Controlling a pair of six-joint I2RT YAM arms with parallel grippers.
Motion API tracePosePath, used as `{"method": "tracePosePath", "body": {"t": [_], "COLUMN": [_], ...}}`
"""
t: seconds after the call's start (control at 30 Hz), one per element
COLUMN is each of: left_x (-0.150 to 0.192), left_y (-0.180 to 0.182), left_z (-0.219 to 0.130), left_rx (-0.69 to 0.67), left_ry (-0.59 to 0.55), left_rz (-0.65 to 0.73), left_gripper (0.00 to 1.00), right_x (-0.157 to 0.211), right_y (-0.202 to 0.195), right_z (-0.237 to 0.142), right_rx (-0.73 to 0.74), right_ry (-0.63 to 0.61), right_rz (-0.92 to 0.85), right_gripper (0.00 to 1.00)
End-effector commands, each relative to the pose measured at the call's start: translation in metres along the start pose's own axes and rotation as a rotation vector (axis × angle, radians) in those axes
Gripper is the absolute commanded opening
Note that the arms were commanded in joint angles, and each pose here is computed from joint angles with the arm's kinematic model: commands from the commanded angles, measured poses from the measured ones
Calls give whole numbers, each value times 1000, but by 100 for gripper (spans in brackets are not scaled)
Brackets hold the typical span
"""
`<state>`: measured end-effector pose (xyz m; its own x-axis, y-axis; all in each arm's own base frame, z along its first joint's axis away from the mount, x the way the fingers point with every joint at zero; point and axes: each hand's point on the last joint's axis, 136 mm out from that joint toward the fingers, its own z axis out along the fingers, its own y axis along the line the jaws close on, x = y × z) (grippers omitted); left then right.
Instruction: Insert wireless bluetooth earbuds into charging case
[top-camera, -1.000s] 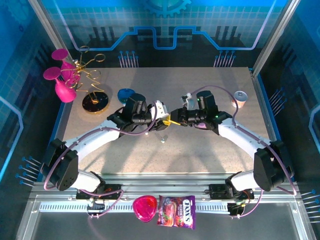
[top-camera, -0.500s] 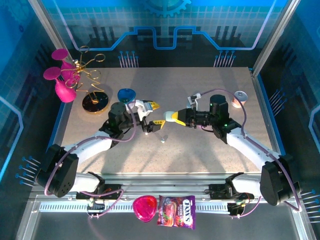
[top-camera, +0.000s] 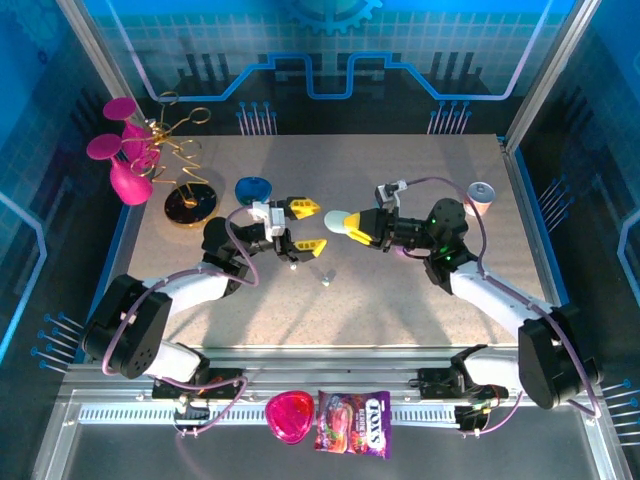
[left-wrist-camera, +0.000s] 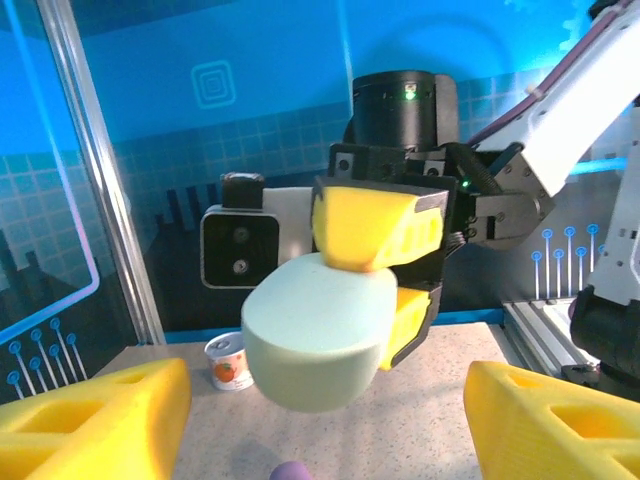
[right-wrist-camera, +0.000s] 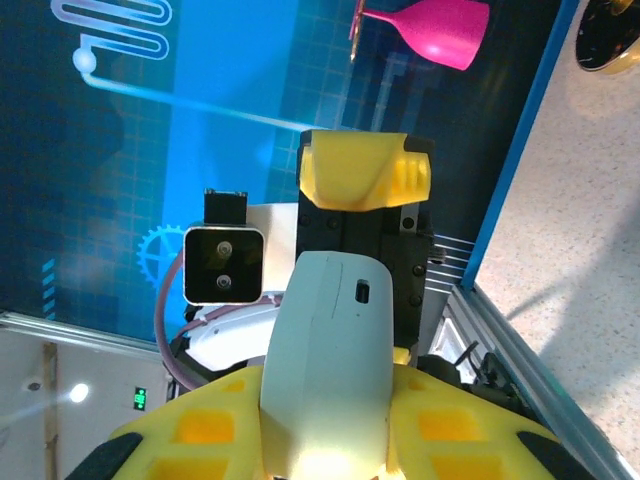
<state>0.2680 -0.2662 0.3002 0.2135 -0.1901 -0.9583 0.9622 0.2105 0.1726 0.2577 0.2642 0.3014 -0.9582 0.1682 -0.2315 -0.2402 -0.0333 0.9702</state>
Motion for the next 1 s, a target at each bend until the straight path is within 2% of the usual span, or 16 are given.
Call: {"method": "tracePosePath", "body": {"t": [0.0, 0.13, 0.37, 0.57, 0.97], "left_x": [-14, -13, -12, -11, -16], "left_y": [-9, -7, -7, -9, -10], "left_z": [2, 2, 4, 3, 3], "left_rx": [62, 50, 61, 68, 76], "left_ry": [-36, -36, -34, -31, -37], "left_rz": [45, 49, 45, 45, 43], "left_gripper": [74, 73, 60, 57, 44], "right_x": [-2, -1, 2, 4, 7], "right_y": [24, 29, 29, 32, 28], "right_z": [10, 20, 27, 30, 30], "right_rx": [-71, -102, -122, -125, -115], "right_ry": [10, 29, 38, 46, 53], "right_rz": [-48, -38, -24, -18, -6], "right_gripper": [19, 19, 18, 18, 18]}}
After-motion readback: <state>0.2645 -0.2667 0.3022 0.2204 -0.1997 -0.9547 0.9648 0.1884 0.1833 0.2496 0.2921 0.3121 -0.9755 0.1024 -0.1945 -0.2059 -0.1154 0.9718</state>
